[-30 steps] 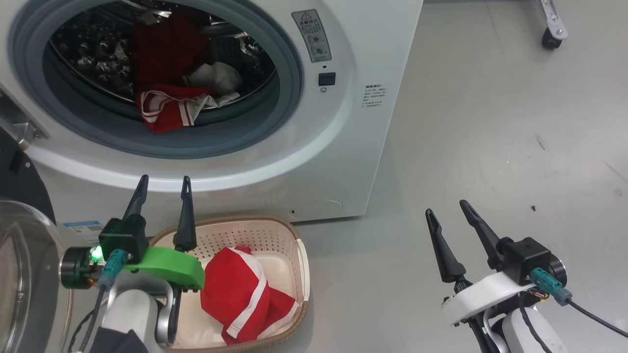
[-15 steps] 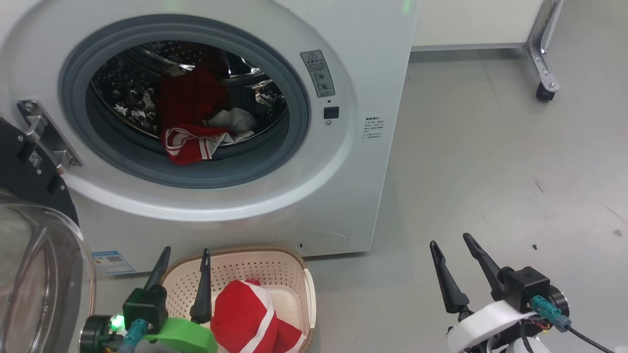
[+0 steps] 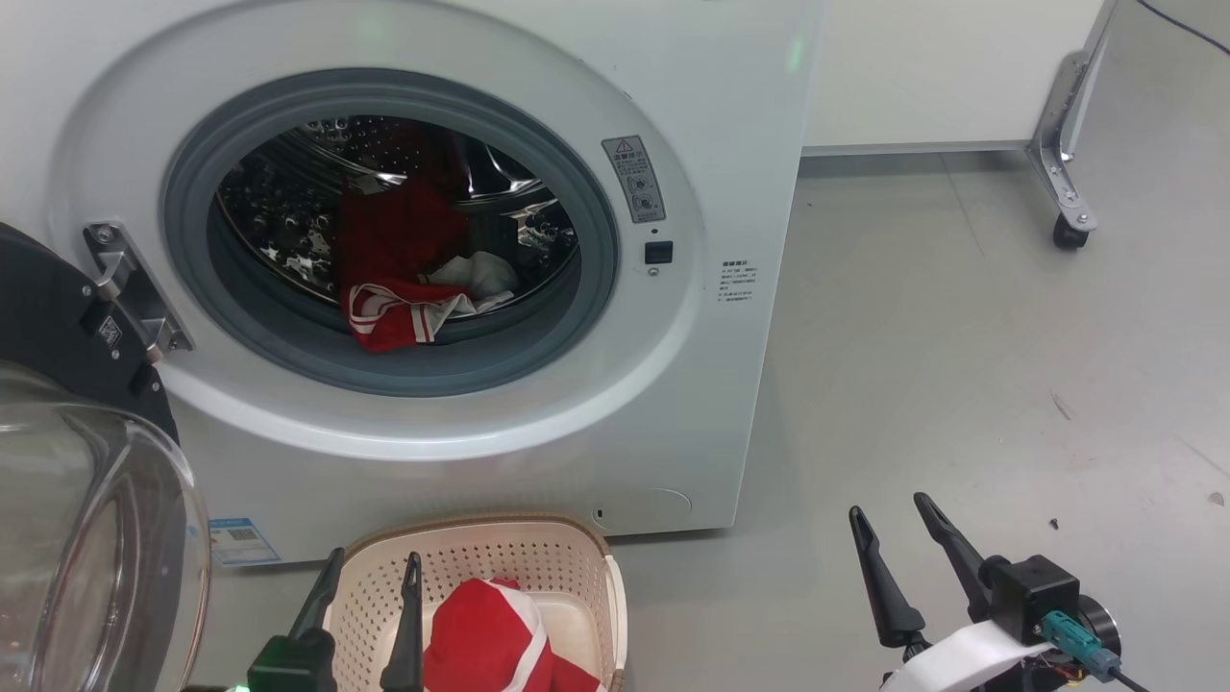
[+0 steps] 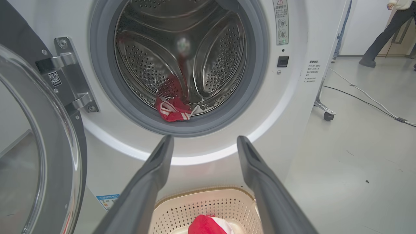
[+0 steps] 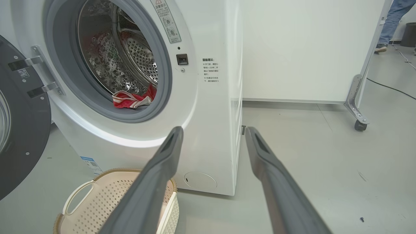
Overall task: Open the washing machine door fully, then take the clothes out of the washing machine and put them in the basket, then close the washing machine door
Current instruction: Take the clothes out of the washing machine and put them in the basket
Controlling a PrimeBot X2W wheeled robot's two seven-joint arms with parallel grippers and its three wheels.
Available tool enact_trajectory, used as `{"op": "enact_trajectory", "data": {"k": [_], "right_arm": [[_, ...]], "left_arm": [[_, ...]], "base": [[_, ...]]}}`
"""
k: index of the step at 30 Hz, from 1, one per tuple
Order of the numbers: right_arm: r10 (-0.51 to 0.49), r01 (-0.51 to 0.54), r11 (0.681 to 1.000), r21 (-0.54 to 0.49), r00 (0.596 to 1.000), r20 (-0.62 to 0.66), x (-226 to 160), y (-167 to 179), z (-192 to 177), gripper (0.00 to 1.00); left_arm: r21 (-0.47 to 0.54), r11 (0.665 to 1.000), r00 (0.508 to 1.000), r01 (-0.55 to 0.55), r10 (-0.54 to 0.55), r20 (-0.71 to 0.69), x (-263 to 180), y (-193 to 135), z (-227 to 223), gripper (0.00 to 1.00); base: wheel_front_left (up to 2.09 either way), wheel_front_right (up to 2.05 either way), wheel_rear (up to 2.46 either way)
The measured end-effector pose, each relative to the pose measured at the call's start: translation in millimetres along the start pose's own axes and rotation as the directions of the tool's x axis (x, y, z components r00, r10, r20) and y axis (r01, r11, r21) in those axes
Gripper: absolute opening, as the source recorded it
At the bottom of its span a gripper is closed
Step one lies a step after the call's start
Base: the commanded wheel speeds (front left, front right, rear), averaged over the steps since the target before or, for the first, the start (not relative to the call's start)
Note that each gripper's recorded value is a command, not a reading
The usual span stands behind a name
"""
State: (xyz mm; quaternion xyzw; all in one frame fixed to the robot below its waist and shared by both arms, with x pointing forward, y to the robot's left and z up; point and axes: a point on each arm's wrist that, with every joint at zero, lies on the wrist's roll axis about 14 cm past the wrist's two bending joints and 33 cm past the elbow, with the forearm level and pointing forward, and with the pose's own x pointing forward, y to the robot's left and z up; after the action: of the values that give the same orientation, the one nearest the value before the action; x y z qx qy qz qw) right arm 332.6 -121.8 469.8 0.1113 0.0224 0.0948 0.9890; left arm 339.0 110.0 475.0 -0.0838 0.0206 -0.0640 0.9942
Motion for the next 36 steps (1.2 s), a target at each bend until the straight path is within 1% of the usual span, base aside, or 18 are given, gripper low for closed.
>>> {"op": "enact_trajectory", "data": {"k": [18, 36], "right_arm": [[0.004, -0.005, 1.0, -0.001, 1.0, -0.003, -3, 2, -1, 1.0], [0.001, -0.001, 1.0, 0.001, 1.0, -0.002, -1, 1, -1, 1.0]], "left_arm": [[-0.01, 1.0, 1.0, -0.016, 0.016, 0.005, -11, 1, 4, 1.0], [-0.005, 1.0, 1.0, 0.011, -0.011, 0.0, -9, -8, 9, 1.0]], "base": [[0.0, 0.0, 0.0], [0.0, 0.0, 0.0]]}}
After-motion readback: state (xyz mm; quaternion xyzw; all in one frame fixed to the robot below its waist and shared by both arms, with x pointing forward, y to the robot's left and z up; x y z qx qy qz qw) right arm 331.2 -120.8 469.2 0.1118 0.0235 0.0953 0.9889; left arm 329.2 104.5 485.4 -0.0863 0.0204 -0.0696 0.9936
